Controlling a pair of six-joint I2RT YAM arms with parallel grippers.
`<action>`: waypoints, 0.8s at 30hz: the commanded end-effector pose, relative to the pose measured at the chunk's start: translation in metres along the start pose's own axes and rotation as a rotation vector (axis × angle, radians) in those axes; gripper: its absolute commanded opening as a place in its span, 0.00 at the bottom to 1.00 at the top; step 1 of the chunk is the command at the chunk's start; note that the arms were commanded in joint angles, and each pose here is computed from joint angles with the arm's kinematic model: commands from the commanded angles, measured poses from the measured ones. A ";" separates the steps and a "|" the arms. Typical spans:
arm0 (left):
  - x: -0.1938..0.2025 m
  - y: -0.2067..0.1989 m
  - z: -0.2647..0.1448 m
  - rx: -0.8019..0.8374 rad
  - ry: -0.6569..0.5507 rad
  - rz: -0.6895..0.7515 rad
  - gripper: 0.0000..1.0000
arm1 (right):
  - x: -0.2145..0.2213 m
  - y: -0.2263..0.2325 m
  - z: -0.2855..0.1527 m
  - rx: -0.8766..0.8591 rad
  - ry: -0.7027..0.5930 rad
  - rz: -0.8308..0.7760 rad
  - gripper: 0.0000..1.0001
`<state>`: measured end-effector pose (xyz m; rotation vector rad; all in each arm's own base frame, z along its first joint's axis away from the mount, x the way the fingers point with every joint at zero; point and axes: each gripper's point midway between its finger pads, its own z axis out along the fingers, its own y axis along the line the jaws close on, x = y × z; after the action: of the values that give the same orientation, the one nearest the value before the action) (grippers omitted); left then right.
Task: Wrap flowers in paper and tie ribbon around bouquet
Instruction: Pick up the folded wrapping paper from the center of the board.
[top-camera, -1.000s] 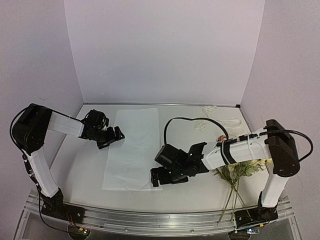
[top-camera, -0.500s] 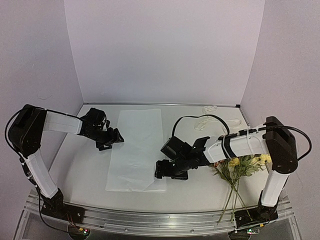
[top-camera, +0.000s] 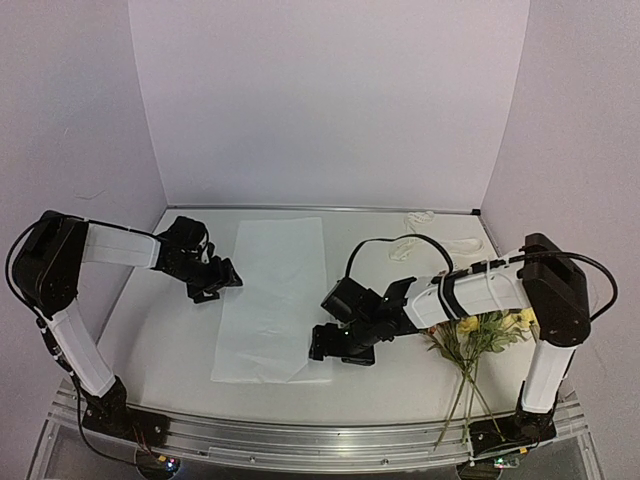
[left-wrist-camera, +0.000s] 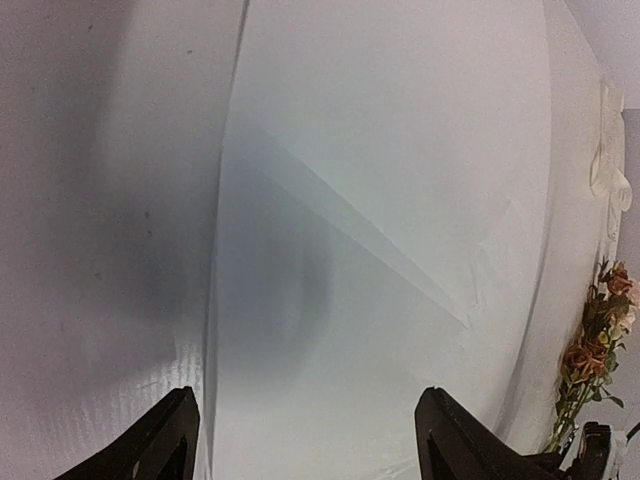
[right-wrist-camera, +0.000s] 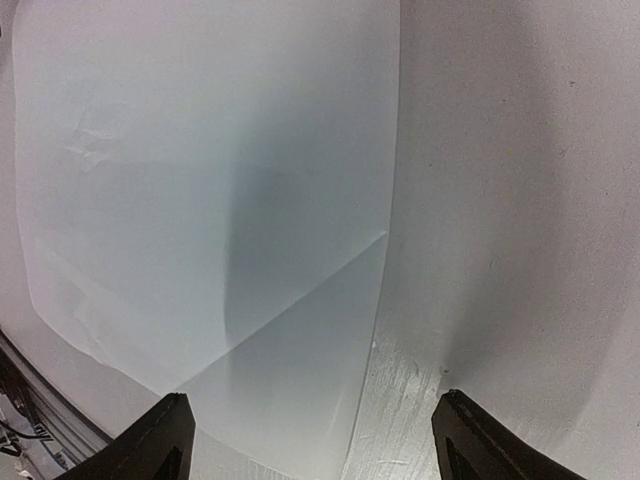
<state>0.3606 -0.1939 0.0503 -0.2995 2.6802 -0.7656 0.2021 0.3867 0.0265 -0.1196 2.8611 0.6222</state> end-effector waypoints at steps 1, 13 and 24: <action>-0.009 0.013 -0.010 -0.031 -0.038 -0.008 0.77 | -0.003 -0.001 0.006 0.000 -0.007 0.020 0.84; 0.000 -0.003 0.004 0.087 0.036 -0.014 0.69 | 0.000 -0.006 0.012 0.006 -0.002 0.035 0.84; 0.003 -0.004 0.011 0.107 0.055 -0.026 0.60 | 0.001 -0.009 0.013 0.006 -0.005 0.046 0.84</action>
<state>0.3557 -0.1948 0.0339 -0.3208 2.7212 -0.8738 0.2051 0.3921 0.0226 -0.0779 2.8466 0.6601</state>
